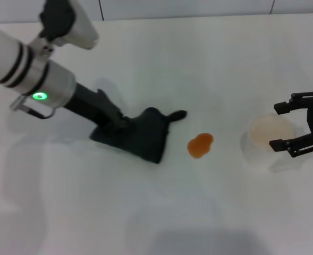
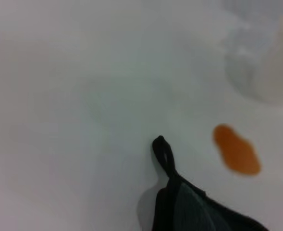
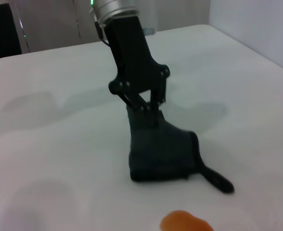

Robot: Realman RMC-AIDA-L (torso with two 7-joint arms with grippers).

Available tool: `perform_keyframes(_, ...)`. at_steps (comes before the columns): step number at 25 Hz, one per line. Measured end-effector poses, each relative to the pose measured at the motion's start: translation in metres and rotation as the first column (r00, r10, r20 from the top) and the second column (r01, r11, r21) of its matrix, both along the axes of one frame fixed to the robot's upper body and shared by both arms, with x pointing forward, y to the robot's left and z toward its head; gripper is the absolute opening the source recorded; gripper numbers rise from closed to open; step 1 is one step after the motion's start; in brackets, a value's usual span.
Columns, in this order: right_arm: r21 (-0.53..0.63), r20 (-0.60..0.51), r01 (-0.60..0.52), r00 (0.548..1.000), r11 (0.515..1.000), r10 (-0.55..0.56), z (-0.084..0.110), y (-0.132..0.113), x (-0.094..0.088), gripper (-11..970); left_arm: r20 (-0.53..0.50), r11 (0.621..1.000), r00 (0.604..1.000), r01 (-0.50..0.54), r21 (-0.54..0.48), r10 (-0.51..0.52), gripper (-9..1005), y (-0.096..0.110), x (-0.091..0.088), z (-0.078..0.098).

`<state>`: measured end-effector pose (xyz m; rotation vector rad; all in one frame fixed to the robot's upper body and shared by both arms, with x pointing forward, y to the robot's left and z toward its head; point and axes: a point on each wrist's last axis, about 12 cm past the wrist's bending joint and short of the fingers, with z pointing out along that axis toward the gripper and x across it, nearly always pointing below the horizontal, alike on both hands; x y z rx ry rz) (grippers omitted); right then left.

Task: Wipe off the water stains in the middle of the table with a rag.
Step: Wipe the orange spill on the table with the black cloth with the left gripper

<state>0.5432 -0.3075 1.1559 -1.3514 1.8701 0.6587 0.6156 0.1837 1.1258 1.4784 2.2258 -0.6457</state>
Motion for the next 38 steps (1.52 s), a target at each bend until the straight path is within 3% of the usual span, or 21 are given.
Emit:
perform_keyframes(7, 0.006, 0.009, -0.012, 1.000, 1.000, 0.012, -0.001, 0.003, 0.000, 873, -0.003, 1.000, 1.000, -0.012, -0.025, 0.012, 50, -0.039, 0.005, 0.006)
perform_keyframes(20, 0.020, 0.003, -0.029, 1.000, 0.999, 0.029, -0.005, 0.006, 0.000, 873, 0.091, 0.994, 0.992, -0.095, 0.057, 0.090, 50, -0.075, 0.008, -0.010)
perform_keyframes(28, 0.024, 0.000, -0.038, 0.999, 0.999, 0.038, -0.007, 0.006, -0.002, 873, 0.127, 0.989, 0.982, -0.142, 0.032, 0.137, 51, -0.089, 0.012, 0.000)
perform_keyframes(38, 0.023, 0.005, -0.038, 0.999, 0.999, 0.038, -0.006, 0.005, -0.001, 873, 0.096, 0.997, 0.995, -0.020, 0.079, 0.012, 50, -0.110, -0.009, -0.008)
